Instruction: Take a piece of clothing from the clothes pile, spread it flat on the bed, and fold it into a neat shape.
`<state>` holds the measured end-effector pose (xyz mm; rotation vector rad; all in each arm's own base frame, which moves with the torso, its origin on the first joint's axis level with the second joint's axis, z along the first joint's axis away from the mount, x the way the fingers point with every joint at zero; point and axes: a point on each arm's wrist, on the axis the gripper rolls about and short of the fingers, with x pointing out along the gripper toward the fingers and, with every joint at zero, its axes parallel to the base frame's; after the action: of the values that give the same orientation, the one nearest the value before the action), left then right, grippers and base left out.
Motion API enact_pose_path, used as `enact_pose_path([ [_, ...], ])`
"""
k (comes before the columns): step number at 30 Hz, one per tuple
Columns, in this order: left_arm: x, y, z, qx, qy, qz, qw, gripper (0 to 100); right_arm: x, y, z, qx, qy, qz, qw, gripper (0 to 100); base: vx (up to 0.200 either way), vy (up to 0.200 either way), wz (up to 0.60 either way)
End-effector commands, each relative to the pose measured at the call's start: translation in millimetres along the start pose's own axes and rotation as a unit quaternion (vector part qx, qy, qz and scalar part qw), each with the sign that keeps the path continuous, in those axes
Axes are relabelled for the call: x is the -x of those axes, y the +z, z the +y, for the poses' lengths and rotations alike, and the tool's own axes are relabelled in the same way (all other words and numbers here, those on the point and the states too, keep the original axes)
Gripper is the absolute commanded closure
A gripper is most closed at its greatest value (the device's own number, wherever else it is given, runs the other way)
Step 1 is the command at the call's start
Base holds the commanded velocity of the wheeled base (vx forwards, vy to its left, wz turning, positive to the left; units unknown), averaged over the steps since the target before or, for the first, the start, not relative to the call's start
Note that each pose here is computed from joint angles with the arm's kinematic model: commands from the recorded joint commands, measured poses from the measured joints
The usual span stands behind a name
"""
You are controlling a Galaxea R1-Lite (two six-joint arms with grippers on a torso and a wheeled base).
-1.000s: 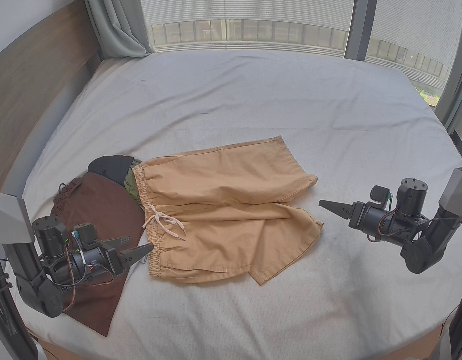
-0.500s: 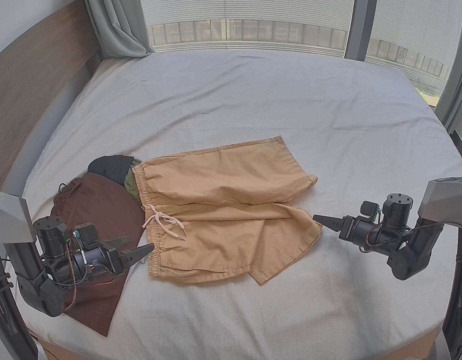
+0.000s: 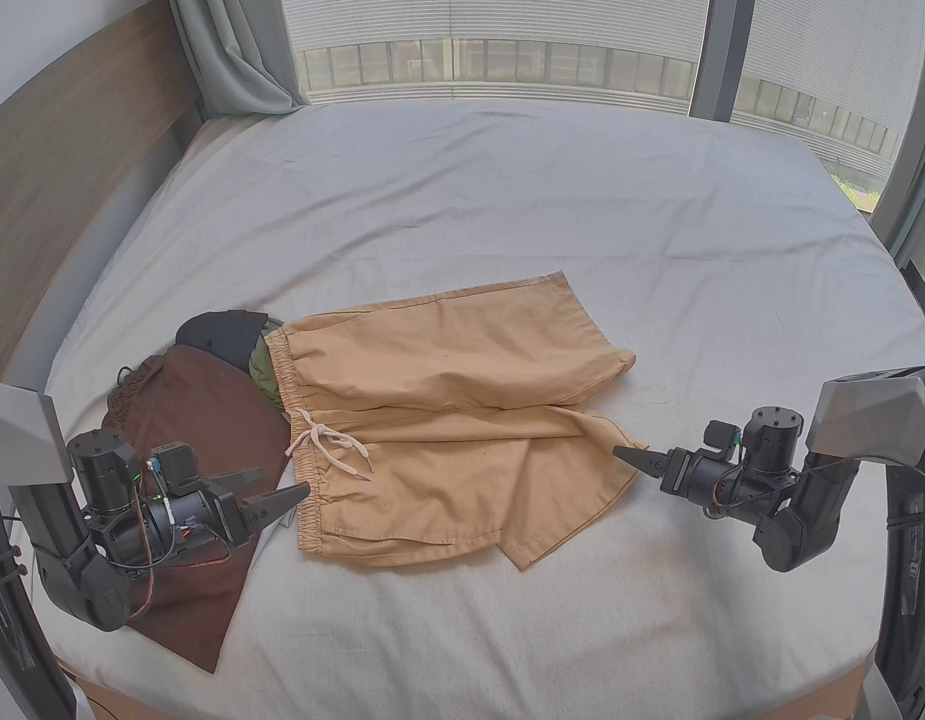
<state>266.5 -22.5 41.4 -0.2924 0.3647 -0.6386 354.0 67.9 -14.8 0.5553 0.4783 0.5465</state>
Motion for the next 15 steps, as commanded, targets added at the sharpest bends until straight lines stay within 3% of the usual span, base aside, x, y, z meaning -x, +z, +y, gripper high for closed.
enact_pose_path([
  [1,0,0,0,0.000,0.000,0.000,1.0000,0,-5,-9,-2,-0.011,0.003,0.007,0.9999,0,0.000,0.000,0.00],
  [3,0,0,0,0.001,0.000,0.000,1.0000,0,-6,-9,0,-0.015,0.005,0.005,0.9999,0,0.000,0.000,0.00],
  [4,0,0,0,0.000,0.000,0.000,1.0000,0,-7,-9,1,-0.016,0.007,0.005,0.9998,100,0.000,0.000,0.00],
  [15,-1,0,-1,0.001,-0.002,0.000,1.0000,0,-11,1,-3,-0.005,0.010,-0.026,0.9996,100,0.000,0.000,0.00],
])
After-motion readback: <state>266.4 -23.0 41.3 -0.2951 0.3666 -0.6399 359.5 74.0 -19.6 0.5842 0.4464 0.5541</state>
